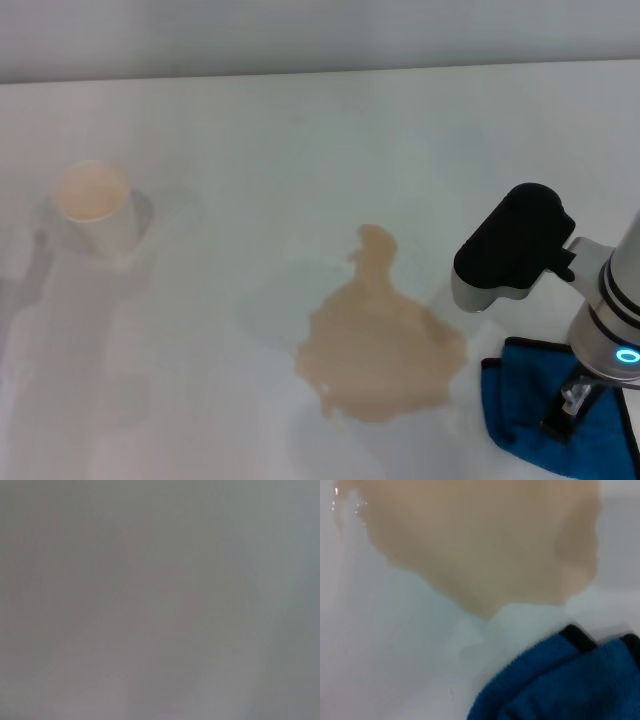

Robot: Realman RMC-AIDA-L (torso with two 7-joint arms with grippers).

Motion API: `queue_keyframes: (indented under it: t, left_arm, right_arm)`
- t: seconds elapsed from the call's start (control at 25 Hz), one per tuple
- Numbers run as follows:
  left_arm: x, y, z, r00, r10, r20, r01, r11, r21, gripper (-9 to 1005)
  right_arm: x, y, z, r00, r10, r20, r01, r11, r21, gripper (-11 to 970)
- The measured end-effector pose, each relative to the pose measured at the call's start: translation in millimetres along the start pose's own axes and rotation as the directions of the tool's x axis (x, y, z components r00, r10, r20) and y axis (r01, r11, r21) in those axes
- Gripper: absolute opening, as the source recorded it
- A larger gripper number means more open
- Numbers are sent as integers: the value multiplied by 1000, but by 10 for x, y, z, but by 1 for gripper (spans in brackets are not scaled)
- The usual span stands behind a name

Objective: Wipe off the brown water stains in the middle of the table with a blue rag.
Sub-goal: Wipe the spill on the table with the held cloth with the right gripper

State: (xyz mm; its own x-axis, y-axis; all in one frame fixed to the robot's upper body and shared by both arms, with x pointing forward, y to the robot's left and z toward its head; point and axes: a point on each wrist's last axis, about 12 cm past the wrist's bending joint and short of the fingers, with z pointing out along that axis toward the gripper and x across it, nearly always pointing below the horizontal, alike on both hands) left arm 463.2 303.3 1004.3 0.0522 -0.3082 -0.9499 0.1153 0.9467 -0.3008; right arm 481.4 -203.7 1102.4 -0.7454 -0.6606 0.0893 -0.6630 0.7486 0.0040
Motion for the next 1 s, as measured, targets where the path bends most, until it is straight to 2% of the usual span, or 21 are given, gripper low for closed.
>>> queue_keyframes:
  t: [0.24,0.44,0.68,1.0]
  left_arm:
    - [-1,4,0,1000,-1,1,1,1000,-4,887]
    - [-4,6,0,1000,-1,3,1,1000,-5,887]
    - [-10,1,22,1000,0,6,0,1000,-2,887]
    - [-21,-1,51,1000,-2,13,2,1000,-5,888]
  right_arm:
    - [-24,-5,-18,1000,-11,17,11,1000,-1,207]
    - [-52,-45,-61,999,-11,36,10,1000,8,103]
    - [-85,-57,-86,998,-31,55,31,999,10,60]
    - [-225,110,-92,982,-131,139,143,987,-76,56]
